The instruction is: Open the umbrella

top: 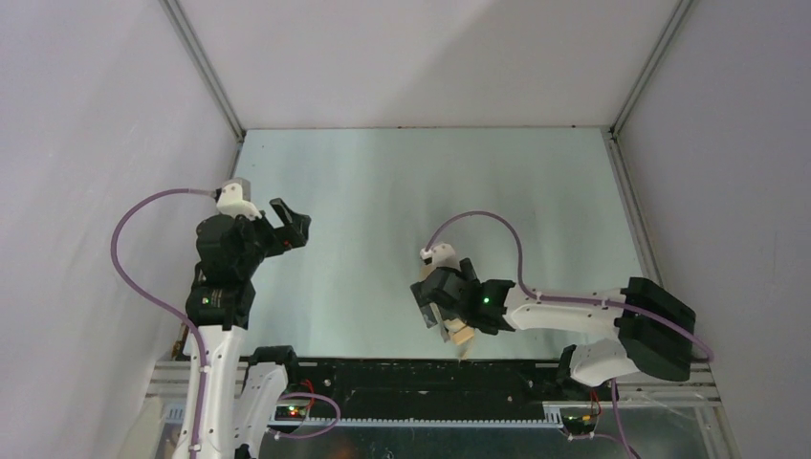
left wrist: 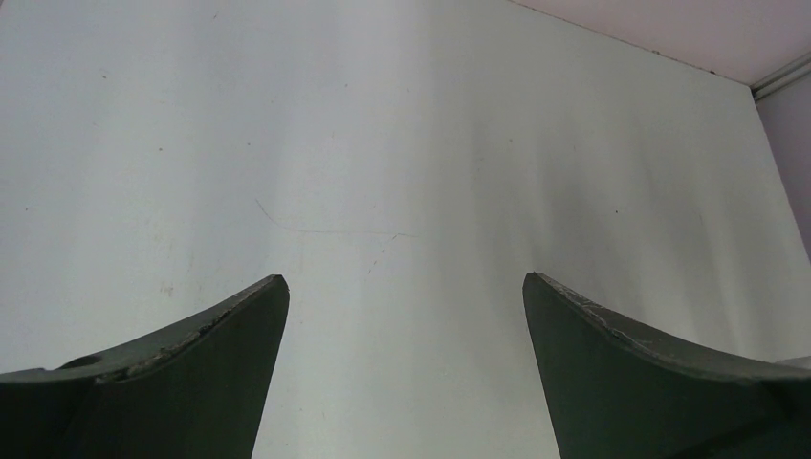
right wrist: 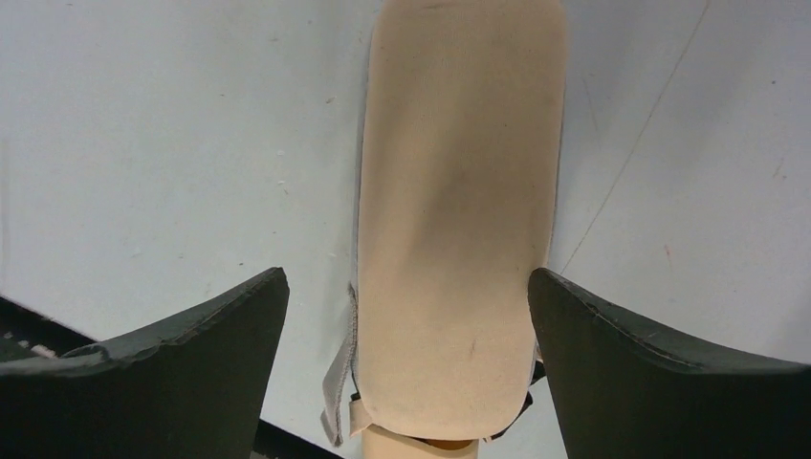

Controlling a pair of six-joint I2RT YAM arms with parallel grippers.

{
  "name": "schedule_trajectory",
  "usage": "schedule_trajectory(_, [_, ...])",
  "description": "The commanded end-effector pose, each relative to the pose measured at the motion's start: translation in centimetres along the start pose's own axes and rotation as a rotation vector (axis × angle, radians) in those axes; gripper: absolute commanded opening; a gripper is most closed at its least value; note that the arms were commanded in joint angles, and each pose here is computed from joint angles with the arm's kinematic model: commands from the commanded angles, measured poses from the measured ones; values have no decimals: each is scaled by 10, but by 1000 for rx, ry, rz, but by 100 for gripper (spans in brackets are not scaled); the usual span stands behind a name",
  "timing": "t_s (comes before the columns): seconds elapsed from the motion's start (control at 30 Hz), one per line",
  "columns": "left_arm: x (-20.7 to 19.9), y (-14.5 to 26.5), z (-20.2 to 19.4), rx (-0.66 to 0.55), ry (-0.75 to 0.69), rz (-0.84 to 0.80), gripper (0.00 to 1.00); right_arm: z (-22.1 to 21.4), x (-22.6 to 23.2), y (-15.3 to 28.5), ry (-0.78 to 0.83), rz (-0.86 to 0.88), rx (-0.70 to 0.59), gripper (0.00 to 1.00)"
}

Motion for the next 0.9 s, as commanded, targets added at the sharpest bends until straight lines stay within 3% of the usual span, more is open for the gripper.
schedule_trajectory(0.0, [-3,2,5,-25,-36,-27,100,6,0,-3,-11,-127,-15,99])
schedule_trajectory(0.87, [-3,2,4,-24,-32,-19,100,-39,-7,-18,9,-311,96,97])
Point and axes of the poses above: each gripper's point midway between its finger pads, its own y axis back along the fingers, its own x axis along the line the jaws close on, z = x × y, the point moved 5 cm from there along y, back along the fingers, and after that the axes turned 1 degree about -y, right-handed, at the moved point
